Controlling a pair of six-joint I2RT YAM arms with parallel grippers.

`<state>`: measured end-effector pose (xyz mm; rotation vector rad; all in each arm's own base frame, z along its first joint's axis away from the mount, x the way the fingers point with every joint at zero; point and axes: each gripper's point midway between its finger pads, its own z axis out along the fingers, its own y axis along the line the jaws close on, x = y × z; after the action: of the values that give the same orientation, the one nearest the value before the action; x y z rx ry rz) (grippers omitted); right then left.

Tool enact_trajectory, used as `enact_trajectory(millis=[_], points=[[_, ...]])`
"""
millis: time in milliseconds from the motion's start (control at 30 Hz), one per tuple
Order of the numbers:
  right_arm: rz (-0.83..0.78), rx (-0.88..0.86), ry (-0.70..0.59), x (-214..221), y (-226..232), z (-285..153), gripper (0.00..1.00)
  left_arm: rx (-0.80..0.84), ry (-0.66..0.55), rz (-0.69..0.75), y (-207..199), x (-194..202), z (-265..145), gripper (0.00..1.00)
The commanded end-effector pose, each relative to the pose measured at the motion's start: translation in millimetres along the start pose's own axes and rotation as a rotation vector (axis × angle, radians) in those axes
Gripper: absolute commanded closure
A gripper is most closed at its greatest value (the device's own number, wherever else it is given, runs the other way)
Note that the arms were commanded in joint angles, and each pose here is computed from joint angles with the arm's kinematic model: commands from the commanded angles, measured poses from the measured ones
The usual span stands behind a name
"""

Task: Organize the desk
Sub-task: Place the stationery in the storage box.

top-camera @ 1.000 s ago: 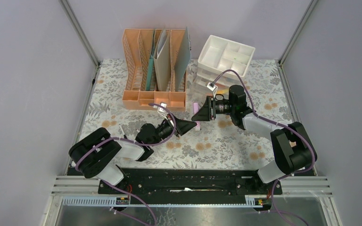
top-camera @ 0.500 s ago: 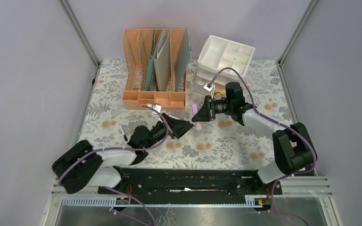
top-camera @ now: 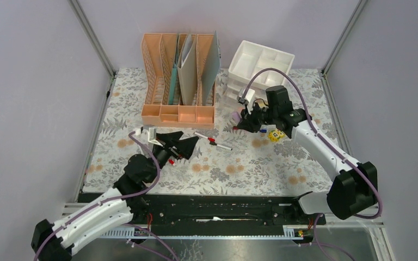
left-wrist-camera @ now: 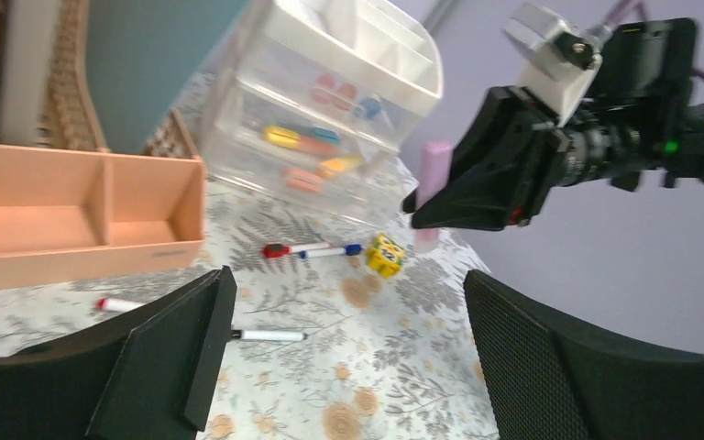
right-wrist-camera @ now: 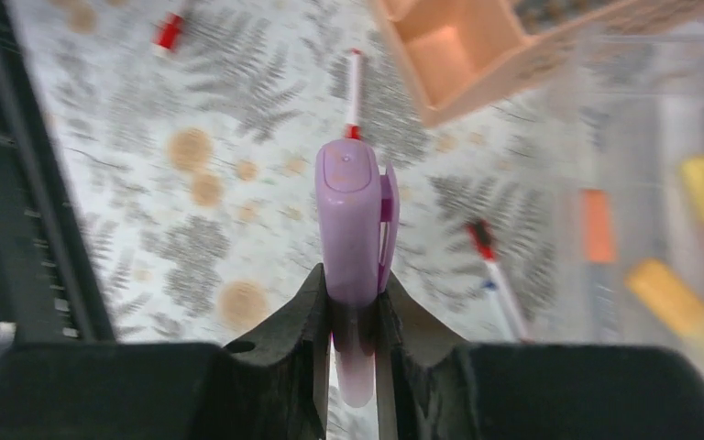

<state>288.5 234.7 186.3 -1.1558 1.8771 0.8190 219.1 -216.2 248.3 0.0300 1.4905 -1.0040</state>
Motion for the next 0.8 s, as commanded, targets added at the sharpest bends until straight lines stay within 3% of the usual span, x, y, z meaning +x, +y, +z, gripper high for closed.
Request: enact_trajectory(millis=[0, 267, 333, 567, 767], points=[[-0.215, 0.244, 0.115, -12, -47, -31, 1.00, -0.209, 0.032, 0.116, 46, 6, -19, 0.01], [-0.237, 0.260, 0.084, -46, -69, -21, 1.00, -0.257, 0.004, 0.133, 54, -3, -28, 0.01], [-0.304, 0.500, 0.291, -22, -117, -45, 0.96, -0.263, -0.002, 0.142, 55, -6, -28, 0.01], [-0.314, 0.653, 0.392, -16, -162, -45, 0.91, -0.282, 0.010, 0.157, 58, -4, -28, 0.01], [-0.314, 0.686, 0.450, -3, -180, -36, 0.79, -0.285, 0.007, 0.142, 60, -1, -27, 0.01]])
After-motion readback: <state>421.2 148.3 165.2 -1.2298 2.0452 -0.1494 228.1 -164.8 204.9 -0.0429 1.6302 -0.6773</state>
